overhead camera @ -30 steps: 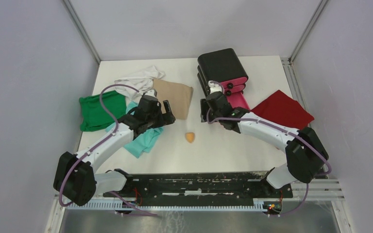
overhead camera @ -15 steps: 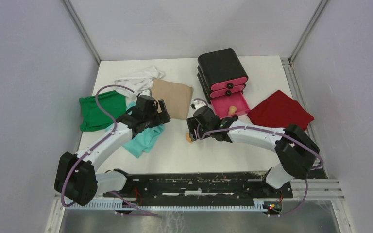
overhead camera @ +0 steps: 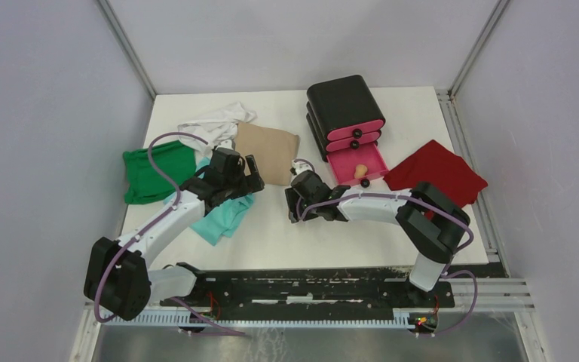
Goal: Organize the makeup
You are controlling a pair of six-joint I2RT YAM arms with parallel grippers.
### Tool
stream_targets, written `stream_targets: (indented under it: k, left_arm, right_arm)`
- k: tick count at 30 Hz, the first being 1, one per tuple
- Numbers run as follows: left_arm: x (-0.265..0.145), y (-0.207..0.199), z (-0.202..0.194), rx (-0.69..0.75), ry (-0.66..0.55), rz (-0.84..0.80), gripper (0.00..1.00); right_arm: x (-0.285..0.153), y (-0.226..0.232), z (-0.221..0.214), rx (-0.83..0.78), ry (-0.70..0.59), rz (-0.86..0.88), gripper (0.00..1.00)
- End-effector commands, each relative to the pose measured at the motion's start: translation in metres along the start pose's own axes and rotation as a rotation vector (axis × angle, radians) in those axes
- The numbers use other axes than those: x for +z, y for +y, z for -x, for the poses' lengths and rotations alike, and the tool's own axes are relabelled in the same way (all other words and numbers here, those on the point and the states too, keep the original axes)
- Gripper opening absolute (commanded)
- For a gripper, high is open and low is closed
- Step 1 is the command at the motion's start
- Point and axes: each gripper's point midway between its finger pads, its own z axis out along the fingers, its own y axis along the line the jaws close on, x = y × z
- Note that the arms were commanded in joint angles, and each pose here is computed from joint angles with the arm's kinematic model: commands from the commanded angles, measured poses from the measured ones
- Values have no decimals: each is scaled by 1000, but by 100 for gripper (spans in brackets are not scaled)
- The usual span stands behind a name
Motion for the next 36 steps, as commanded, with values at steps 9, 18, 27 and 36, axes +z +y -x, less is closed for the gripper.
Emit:
stream_targets:
  k: [9,18,27,36]
  left_arm:
    - [-3,-4,3,-7,-15,-30,99]
    - [-3,-6,4,0,-16,-38,99]
    - [-4,-7,4,0,-16,-48,99]
    - [-8,-16,9,12,-26,-92,99]
  right_arm:
    - [-18,5,39,17,-138,-16,22]
    - [-72,-50,82,-29,-300,-252,22]
    - [-76,-133,118,114,-324,-381,25]
    - [-62,-168,127,186,-299,-435,44]
